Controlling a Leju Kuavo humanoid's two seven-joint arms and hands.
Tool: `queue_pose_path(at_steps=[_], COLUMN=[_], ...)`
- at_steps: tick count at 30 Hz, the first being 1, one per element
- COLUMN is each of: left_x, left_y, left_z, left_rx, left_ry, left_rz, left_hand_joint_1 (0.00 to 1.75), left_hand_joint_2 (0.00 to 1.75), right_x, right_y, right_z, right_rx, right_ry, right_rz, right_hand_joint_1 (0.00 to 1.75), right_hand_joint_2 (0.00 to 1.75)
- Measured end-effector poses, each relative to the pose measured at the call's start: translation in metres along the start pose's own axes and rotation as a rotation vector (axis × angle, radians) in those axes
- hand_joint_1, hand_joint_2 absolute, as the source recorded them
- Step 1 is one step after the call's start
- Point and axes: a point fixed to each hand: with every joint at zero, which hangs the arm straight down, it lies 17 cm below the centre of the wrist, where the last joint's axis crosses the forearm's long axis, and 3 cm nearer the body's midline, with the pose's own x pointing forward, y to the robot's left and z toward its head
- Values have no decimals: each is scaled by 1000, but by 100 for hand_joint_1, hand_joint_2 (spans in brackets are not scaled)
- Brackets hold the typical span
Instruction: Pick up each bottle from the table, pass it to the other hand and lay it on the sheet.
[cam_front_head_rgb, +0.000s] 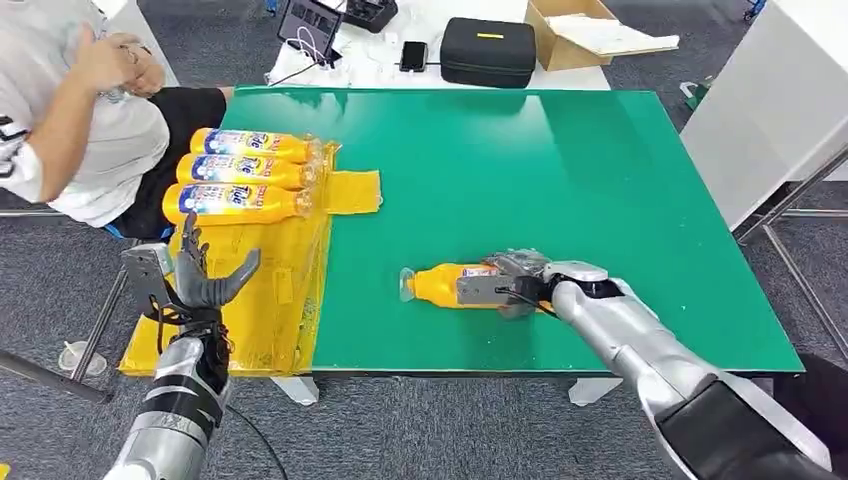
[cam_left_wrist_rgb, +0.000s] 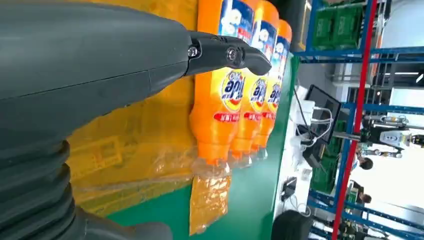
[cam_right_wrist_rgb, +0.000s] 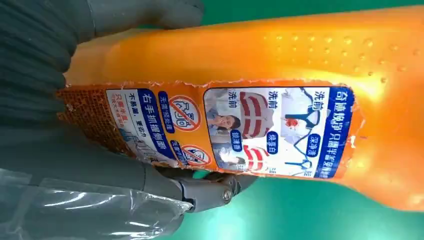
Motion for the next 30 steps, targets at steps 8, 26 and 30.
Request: queue_pose_path(at_steps=[8, 26, 30], left_x=[-2, 29, 41], left_y=[0, -90, -119], left_z=[7, 51, 69], left_rx=[-2, -289, -406], left_ry=[16, 97, 103], left_rz=[101, 608, 697], left_hand_joint_1=[0, 0, 0], left_hand_joint_2=[175, 175, 175], right_x=[39, 68, 80], right_y=[-31, -119, -103], right_z=[11, 170, 153], right_rx=[-430, -1338, -1263], right_ry=[-151, -364, -419], right_rz=[-259, -563, -601], right_hand_joint_1=[175, 175, 169], right_hand_joint_2=[175, 175, 175])
